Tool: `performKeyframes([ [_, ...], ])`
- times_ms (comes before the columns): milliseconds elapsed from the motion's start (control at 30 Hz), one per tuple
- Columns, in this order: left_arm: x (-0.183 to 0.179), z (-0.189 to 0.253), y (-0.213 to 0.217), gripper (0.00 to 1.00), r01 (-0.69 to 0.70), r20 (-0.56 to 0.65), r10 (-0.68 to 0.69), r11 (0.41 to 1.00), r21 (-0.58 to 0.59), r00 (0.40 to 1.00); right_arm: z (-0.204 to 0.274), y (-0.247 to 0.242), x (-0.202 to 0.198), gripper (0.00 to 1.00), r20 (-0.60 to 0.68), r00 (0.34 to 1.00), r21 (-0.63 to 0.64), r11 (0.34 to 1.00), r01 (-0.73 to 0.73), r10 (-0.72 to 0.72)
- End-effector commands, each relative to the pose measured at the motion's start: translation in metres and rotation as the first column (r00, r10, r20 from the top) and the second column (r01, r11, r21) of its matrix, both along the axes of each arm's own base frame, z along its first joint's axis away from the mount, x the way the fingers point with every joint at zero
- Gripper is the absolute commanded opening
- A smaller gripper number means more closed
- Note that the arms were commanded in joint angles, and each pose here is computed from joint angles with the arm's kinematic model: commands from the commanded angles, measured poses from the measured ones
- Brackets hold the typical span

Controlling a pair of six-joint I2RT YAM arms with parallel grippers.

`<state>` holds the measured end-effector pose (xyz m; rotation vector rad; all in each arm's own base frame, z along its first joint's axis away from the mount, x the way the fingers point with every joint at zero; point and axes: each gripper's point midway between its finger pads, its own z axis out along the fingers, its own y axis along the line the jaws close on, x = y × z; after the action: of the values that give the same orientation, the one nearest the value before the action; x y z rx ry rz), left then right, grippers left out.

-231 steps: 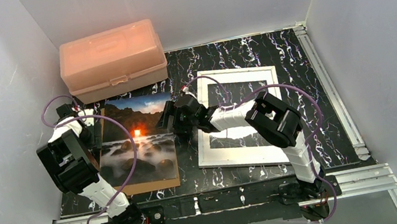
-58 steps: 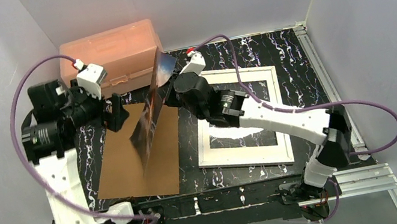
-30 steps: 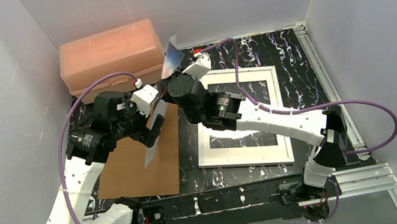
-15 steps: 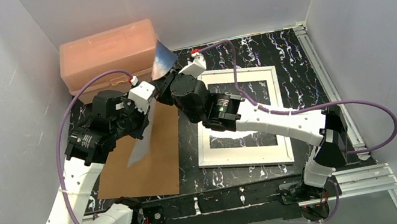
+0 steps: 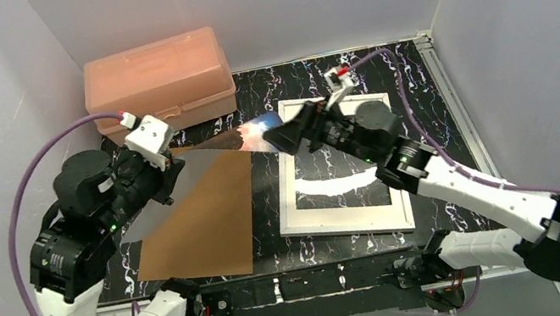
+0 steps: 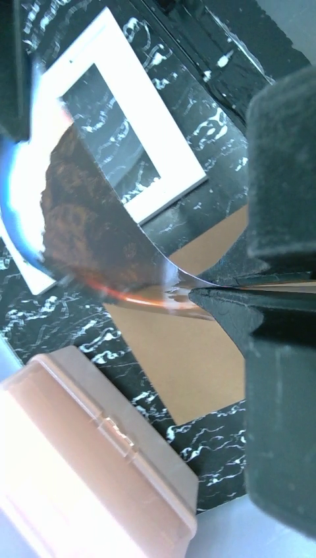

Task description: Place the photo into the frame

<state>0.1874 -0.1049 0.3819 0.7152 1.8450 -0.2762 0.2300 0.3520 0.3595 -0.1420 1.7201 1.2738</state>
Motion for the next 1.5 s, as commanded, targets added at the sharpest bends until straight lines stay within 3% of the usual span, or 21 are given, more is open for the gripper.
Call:
performKeyframes([
  [0, -0.015, 0.028, -0.007, 0.0, 0.043, 0.018, -0.042, 0.996, -0.079, 0.999, 0.019, -0.022, -0.053, 0.99, 0.272, 0.92, 0.035, 0.953, -0.302, 0.282],
  [167, -0.016, 0.04, -0.009, 0.0, 0.054, 0.028, -0.052, 0.995, -0.089, 0.998, 0.029, -0.033, -0.071, 0.99, 0.354, 0.876, 0.031, 0.932, -0.362, 0.328],
  [233, -0.014, 0.038, -0.008, 0.0, 0.053, 0.026, -0.052, 0.996, -0.075, 0.998, 0.034, -0.035, -0.064, 0.99, 0.359, 0.885, 0.008, 0.947, -0.322, 0.298],
  [400, -0.014, 0.029, -0.01, 0.0, 0.069, 0.005, -0.069, 0.996, -0.054, 0.998, 0.063, -0.067, -0.026, 0.99, 0.388, 0.919, -0.055, 0.997, -0.049, 0.067],
  [533, -0.015, 0.024, -0.01, 0.0, 0.068, -0.012, -0.069, 0.996, -0.05, 0.998, 0.093, -0.112, 0.009, 0.99, 0.4, 0.89, -0.033, 0.967, 0.253, -0.22],
  [633, -0.014, 0.028, -0.007, 0.0, 0.04, -0.009, -0.041, 0.997, -0.066, 0.999, 0.086, -0.12, 0.019, 0.99, 0.354, 0.891, -0.035, 0.948, 0.316, -0.284],
  [900, 0.005, 0.045, 0.002, 0.0, -0.11, 0.023, 0.116, 0.979, -0.17, 0.993, 0.006, -0.096, 0.024, 0.99, 0.129, 0.961, -0.011, 0.969, 0.246, -0.243],
  [1133, 0.002, 0.082, -0.018, 0.0, -0.034, 0.05, 0.051, 0.956, -0.291, 0.997, -0.013, -0.06, 0.009, 0.99, 0.082, 0.994, 0.206, 0.977, 0.052, -0.07],
  [1233, 0.001, 0.095, -0.022, 0.0, -0.01, 0.069, 0.033, 0.949, -0.315, 0.997, -0.014, -0.033, 0.011, 0.99, 0.053, 0.998, 0.215, 0.975, -0.046, 0.035],
  [1467, 0.004, 0.113, -0.028, 0.0, 0.026, 0.098, 0.007, 0.944, -0.33, 0.995, -0.027, 0.004, 0.021, 0.99, 0.029, 0.987, 0.385, 0.909, -0.159, 0.161],
])
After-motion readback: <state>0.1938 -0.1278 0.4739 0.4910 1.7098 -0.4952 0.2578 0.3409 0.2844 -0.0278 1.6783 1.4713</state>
